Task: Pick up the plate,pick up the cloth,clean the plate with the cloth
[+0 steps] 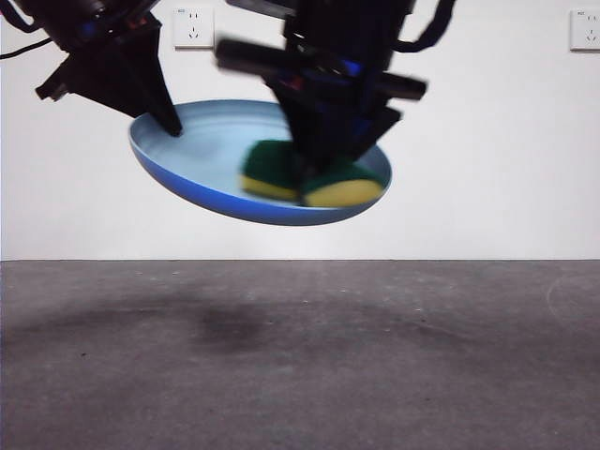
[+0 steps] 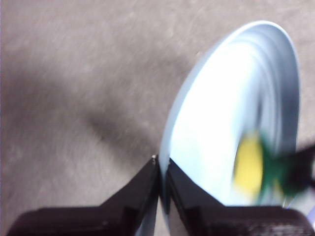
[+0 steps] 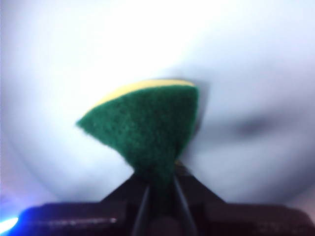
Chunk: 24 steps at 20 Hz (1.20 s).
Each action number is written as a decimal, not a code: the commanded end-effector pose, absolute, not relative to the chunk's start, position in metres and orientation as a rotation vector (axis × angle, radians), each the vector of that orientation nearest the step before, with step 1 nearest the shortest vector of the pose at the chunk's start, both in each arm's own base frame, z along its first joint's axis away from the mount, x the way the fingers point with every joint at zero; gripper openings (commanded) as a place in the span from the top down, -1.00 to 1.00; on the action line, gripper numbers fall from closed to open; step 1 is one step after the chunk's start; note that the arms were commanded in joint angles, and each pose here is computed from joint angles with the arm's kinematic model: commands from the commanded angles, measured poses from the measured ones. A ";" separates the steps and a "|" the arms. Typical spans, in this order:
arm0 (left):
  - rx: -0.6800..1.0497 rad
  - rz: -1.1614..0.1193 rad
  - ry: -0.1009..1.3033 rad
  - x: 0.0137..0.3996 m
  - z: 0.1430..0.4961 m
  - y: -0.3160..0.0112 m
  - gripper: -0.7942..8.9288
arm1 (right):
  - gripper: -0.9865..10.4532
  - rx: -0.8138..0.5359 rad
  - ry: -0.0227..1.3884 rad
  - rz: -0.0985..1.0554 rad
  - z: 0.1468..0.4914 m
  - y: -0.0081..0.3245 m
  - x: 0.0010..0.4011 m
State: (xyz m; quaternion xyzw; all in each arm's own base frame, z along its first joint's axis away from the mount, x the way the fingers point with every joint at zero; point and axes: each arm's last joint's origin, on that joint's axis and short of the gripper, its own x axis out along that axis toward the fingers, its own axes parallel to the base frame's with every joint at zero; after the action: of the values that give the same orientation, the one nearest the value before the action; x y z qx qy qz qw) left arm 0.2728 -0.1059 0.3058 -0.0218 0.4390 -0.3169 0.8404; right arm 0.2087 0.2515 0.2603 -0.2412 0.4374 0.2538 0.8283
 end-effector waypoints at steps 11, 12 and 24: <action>-0.095 -0.862 0.964 0.265 0.306 -0.109 0.85 | 0.85 -0.255 0.701 0.559 0.272 0.255 0.246; -0.094 -0.860 0.961 0.265 0.306 -0.109 0.85 | 0.85 -0.223 0.704 0.595 0.273 0.257 0.246; -0.111 -0.835 0.891 0.272 0.311 -0.106 0.85 | 0.85 -0.342 1.015 0.857 0.255 0.264 0.206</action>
State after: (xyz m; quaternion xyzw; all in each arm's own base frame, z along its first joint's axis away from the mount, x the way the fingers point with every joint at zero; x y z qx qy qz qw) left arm 0.2726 -0.1066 0.3080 -0.0355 0.4222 -0.3819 0.8213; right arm 0.2044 0.2661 0.2658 -0.1362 0.4506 0.4101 0.7811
